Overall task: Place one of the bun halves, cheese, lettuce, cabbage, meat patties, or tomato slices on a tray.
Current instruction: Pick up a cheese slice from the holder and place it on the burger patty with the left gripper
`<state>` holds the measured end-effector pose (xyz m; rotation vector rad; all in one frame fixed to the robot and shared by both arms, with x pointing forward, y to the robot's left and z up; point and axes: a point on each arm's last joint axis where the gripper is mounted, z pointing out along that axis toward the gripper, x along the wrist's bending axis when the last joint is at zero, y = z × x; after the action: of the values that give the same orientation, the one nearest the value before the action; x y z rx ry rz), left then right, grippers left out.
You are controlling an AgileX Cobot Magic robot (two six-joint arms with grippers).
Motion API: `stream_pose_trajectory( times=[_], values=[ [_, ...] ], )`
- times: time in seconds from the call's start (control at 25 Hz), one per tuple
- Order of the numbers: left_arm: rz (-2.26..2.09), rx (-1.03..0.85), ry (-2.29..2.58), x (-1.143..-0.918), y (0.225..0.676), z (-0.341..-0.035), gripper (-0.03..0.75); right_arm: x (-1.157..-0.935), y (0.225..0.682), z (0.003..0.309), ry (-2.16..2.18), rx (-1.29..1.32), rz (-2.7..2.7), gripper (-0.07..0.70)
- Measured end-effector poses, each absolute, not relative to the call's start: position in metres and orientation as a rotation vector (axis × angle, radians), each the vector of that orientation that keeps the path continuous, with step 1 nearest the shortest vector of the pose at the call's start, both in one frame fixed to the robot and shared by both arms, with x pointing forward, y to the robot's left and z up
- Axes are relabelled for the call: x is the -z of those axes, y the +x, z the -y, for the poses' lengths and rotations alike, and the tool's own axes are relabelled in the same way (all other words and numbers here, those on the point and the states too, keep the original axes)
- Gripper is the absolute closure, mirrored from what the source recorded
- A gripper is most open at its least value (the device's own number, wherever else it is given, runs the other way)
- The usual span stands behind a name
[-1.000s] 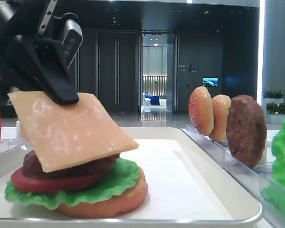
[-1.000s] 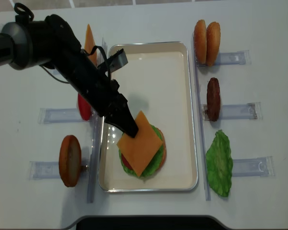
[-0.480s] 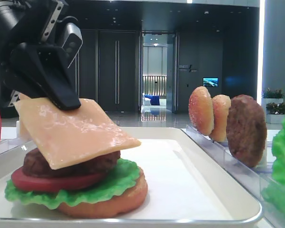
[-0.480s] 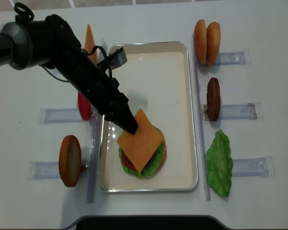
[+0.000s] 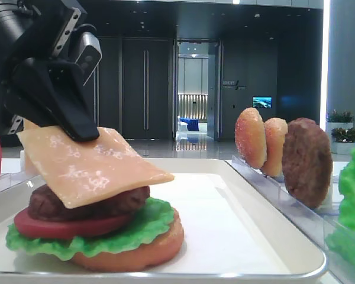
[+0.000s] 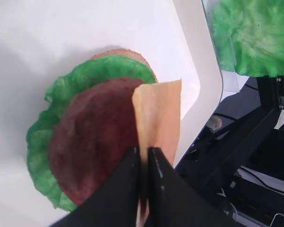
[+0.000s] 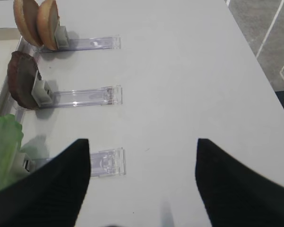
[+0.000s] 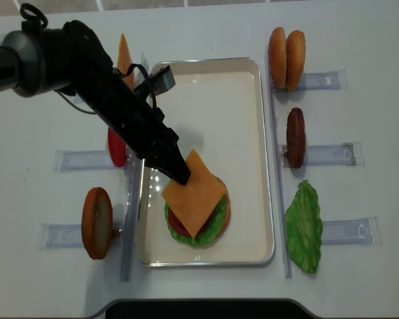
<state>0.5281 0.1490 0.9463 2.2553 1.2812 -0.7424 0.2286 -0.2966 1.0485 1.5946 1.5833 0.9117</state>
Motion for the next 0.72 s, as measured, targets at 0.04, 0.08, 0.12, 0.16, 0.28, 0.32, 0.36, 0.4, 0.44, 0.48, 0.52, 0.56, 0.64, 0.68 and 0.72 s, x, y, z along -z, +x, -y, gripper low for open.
stream_pose_trajectory(
  times=[0.04, 0.08, 0.12, 0.16, 0.28, 0.32, 0.36, 0.4, 0.44, 0.48, 0.52, 0.56, 0.64, 0.68, 0.72],
  values=[
    [-1.282, 0.741, 2.255, -0.9463, 0.5282, -0.149, 0.694, -1.0485, 0.2286, 0.2966, 1.595, -0.912, -1.583, 0.176],
    [-1.283, 0.74, 2.254, -0.9462, 0.5283, -0.149, 0.694, -1.0485, 0.2286, 0.2966, 1.595, -0.912, -1.583, 0.176],
    [-1.284, 0.74, 2.255, -0.9462, 0.5283, -0.149, 0.694, -1.0485, 0.2286, 0.2966, 1.595, -0.912, -1.583, 0.176],
    [-1.284, 0.74, 2.255, -0.9462, 0.5283, -0.1491, 0.694, -1.0485, 0.2286, 0.2966, 1.595, -0.912, -1.583, 0.176],
    [-1.284, 0.739, 2.26, -0.946, 0.5282, -0.1494, 0.694, -1.0485, 0.2286, 0.2966, 1.595, -0.912, -1.583, 0.176],
    [-1.283, 0.738, 2.262, -0.9459, 0.5282, -0.1495, 0.694, -1.0485, 0.2286, 0.2966, 1.595, -0.912, -1.583, 0.176],
    [-1.287, 0.738, 2.263, -0.9458, 0.5281, -0.1497, 0.694, -1.0485, 0.2286, 0.2966, 1.595, -0.912, -1.583, 0.176],
    [-1.29, 0.738, 2.263, -0.9457, 0.5281, -0.1498, 0.694, -1.0485, 0.2286, 0.2966, 1.595, -0.912, -1.583, 0.176],
    [-1.298, 0.737, 2.264, -0.9455, 0.5282, -0.15, 0.694, -1.0485, 0.2286, 0.2966, 1.595, -0.912, -1.583, 0.176],
    [-1.301, 0.734, 2.27, -0.9452, 0.5281, -0.1505, 0.694, -1.0485, 0.2286, 0.2966, 1.595, -0.912, -1.583, 0.176],
    [-1.305, 0.729, 2.273, -0.9449, 0.5283, -0.1508, 0.694, -1.0485, 0.2286, 0.2966, 1.595, -0.912, -1.583, 0.176],
    [-1.31, 0.722, 2.275, -0.9445, 0.5287, -0.1512, 0.694, -1.0485, 0.2286, 0.2966, 1.595, -0.912, -1.583, 0.176],
    [-1.315, 0.71, 2.281, -0.9439, 0.5292, -0.1517, 0.694, -1.0485, 0.2286, 0.2966, 1.595, -0.912, -1.583, 0.176],
    [-1.317, 0.709, 2.281, -0.9439, 0.5293, -0.1518, 0.694, -1.0485, 0.2286, 0.2966, 1.595, -0.912, -1.583, 0.176],
    [-1.318, 0.707, 2.28, -0.9438, 0.5294, -0.1518, 0.694, -1.0485, 0.2286, 0.2966, 1.595, -0.912, -1.583, 0.176]
  ],
)
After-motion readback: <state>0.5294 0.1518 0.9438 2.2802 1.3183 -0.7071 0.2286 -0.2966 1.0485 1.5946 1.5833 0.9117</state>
